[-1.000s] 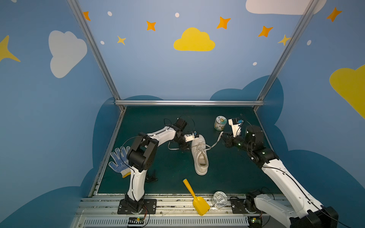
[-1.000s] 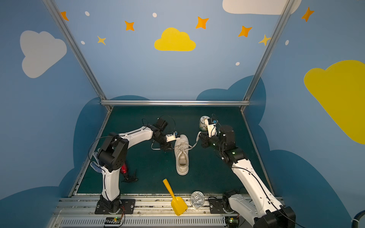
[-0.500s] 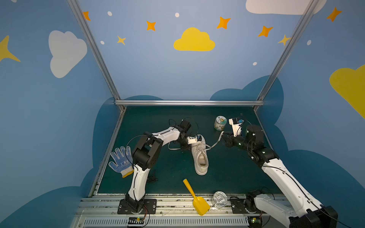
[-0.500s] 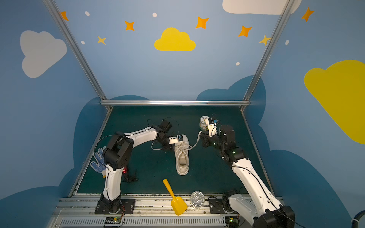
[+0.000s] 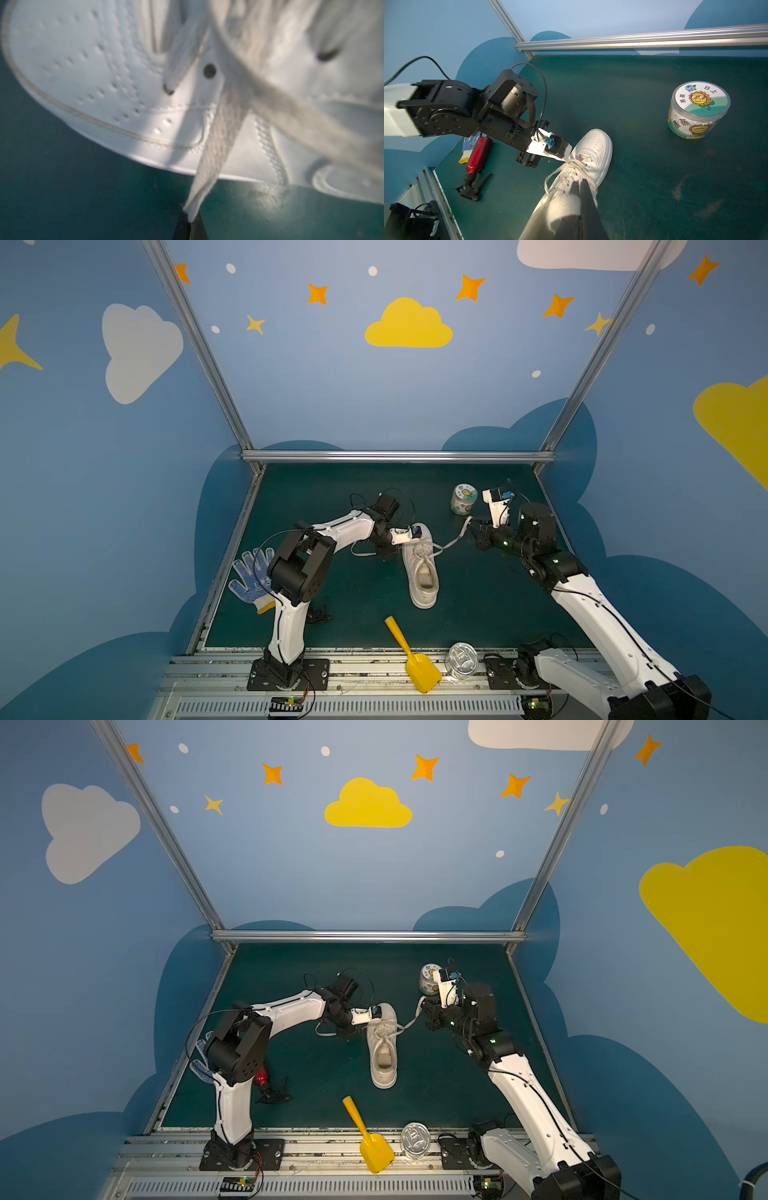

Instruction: Tie the shoes

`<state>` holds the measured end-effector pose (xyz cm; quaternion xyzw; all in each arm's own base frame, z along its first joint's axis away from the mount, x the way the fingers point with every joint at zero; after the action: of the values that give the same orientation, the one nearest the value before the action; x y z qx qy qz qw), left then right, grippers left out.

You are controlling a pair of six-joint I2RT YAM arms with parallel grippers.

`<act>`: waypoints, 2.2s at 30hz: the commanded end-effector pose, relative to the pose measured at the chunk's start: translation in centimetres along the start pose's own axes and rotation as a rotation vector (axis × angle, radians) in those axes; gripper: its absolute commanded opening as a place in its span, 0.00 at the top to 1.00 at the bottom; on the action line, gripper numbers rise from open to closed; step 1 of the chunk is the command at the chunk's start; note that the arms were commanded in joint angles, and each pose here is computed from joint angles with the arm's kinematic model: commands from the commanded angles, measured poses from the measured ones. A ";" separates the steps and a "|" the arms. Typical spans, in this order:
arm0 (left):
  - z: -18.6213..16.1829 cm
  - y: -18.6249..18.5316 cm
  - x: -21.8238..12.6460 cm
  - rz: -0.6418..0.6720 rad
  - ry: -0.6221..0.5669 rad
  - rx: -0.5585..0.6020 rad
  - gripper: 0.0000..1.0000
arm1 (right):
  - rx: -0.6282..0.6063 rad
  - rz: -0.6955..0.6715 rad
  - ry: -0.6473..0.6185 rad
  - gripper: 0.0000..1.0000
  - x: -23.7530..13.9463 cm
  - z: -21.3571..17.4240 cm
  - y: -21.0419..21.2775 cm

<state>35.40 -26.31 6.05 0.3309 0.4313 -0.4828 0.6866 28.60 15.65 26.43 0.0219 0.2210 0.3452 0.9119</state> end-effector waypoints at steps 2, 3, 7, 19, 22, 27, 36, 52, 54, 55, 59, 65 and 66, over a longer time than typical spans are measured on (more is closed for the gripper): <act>0.5 1.1 -4.1 0.116 -0.016 -0.026 0.97 | -0.020 -0.036 -0.050 1.00 -1.4 1.5 0.0; 0.4 1.2 -4.8 0.136 -0.015 -0.032 0.97 | -0.020 -0.048 -0.053 1.00 -1.6 1.6 -0.2; -0.1 1.5 -7.3 0.202 0.010 -0.056 0.97 | -0.010 -0.104 -0.057 1.00 -2.3 1.4 -1.0; -3.1 1.0 -13.1 0.375 0.063 -0.129 0.97 | 0.026 -0.280 -0.014 1.00 -5.4 -0.9 -3.2; -3.8 0.4 -13.9 0.382 0.049 -0.128 0.97 | 0.062 -0.350 0.006 1.00 -6.0 -2.1 -4.6; -4.8 -0.7 -14.7 0.367 0.036 -0.126 0.97 | 0.149 -0.426 0.037 1.00 -6.7 -4.0 -6.8; -6.7 -1.9 -14.8 0.342 0.056 -0.154 0.97 | 0.323 -0.601 0.068 1.00 -8.8 -7.0 -10.3; -8.8 -2.2 -14.4 0.323 0.091 -0.209 0.97 | 0.601 -0.797 0.039 1.00 -11.9 -11.8 -15.4; -9.1 -2.1 -14.3 0.324 0.096 -0.216 0.97 | 0.611 -0.804 0.040 1.00 -12.0 -11.9 -15.7; -9.3 -2.0 -14.2 0.323 0.102 -0.221 0.97 | 0.615 -0.809 0.043 1.00 -12.0 -12.0 -15.8; -10.2 -1.9 -14.1 0.314 0.120 -0.249 0.97 | 0.634 -0.839 0.043 1.00 -12.5 -12.5 -16.5; -11.7 -1.8 -13.5 0.301 0.154 -0.302 0.97 | 0.719 -0.855 0.070 1.00 -12.2 -14.2 -17.2; -11.8 -1.9 -13.4 0.294 0.156 -0.306 0.97 | 0.736 -0.863 0.072 1.00 -12.3 -14.6 -17.4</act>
<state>29.08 -12.09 13.87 0.3323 0.4788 -0.2803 0.7627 25.32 -6.58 15.95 0.2144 0.3385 -0.1406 0.9054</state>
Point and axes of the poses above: each gripper's point midway between its finger pads, its own x axis out along the fingers, its own y axis along the line the jaws close on, z = x × y, the point moved 2 cm from there along -x, back along the fingers, and after that the axes turned 9 degrees about -x, right-handed, at the moved point
